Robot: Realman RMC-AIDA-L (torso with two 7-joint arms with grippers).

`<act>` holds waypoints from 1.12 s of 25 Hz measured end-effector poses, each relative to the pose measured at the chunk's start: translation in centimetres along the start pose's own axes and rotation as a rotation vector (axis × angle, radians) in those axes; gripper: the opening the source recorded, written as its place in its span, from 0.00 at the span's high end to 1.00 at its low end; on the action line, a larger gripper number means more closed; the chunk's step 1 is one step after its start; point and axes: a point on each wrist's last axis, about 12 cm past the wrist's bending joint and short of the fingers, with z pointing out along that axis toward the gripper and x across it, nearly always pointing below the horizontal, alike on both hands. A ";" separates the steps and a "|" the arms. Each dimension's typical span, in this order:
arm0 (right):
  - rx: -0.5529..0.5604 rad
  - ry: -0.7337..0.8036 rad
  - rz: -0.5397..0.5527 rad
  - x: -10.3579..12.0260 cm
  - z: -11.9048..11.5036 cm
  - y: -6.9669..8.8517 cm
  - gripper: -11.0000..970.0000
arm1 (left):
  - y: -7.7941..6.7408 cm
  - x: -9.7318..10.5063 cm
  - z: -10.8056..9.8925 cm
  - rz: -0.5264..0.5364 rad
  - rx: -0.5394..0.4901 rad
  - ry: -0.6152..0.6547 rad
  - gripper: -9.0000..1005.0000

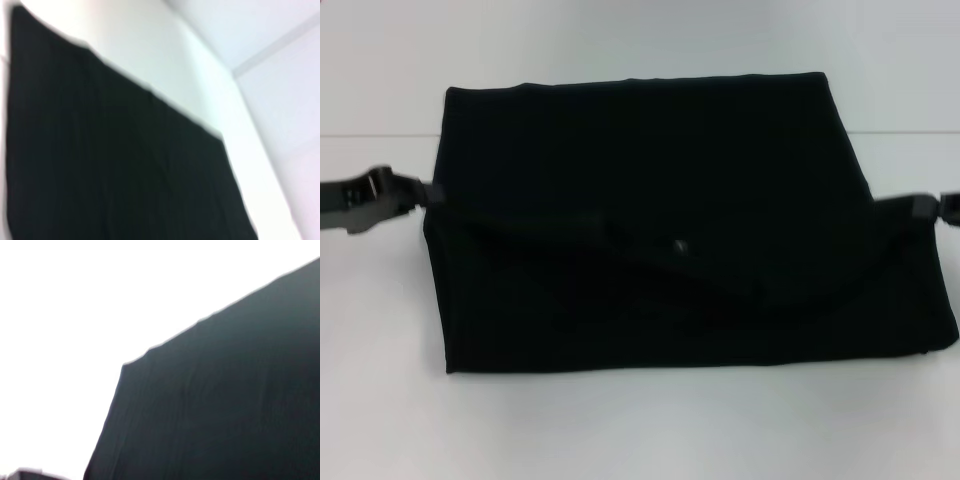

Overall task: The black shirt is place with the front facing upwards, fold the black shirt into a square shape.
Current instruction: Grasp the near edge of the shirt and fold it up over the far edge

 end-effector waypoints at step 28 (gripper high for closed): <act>0.280 -0.176 -0.134 -2.3 8.1 0.1 0.96 | -0.2 -1.0 6.0 0.113 -0.167 -0.236 0.97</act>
